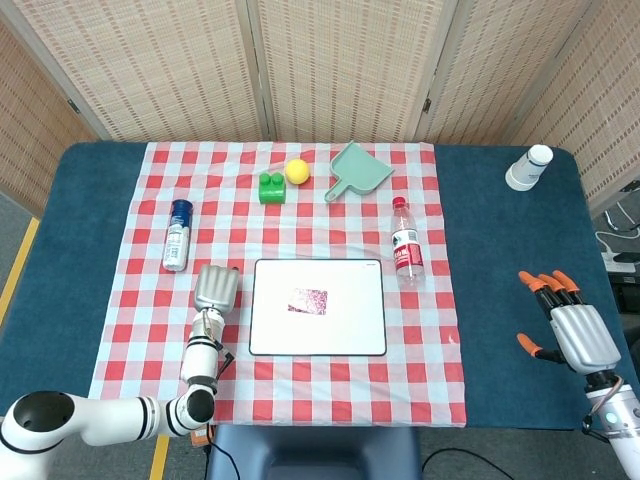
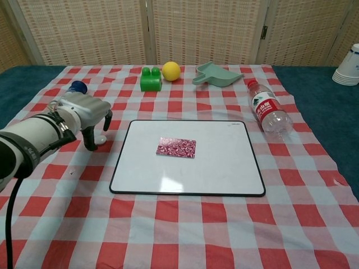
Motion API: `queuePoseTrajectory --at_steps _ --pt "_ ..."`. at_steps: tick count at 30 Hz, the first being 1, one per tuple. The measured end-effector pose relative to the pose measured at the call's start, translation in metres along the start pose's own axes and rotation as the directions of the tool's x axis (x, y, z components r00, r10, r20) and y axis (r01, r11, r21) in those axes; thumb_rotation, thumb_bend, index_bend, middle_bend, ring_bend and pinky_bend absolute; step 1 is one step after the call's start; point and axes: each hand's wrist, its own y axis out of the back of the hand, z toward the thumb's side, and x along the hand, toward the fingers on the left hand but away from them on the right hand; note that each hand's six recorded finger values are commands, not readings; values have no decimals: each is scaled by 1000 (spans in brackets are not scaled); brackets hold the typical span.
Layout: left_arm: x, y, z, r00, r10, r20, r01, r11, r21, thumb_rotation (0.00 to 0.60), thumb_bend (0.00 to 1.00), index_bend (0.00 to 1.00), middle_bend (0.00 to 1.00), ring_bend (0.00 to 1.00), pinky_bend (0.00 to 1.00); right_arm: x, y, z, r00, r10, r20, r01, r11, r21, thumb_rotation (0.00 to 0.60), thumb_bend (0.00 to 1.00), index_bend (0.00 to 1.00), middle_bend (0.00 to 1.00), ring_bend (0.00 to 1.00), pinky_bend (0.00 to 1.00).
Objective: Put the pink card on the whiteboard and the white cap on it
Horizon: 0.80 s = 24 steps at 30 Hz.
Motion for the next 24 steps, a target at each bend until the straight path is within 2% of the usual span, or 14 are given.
queuePoseTrajectory --at_steps 10,24 --pt "4 -4 0 1000 14 -8 -13 1000 28 600 255 396 1000 1000 1000 0 1 -1 1000 0 1 0 1000 -1 600 211 20 140 6 72" --pt "7 -8 0 1000 7 -13 -7 1000 22 600 260 417 1000 1000 1000 0 0 -1 1000 1 5 -1 1000 1 600 211 20 140 6 72"
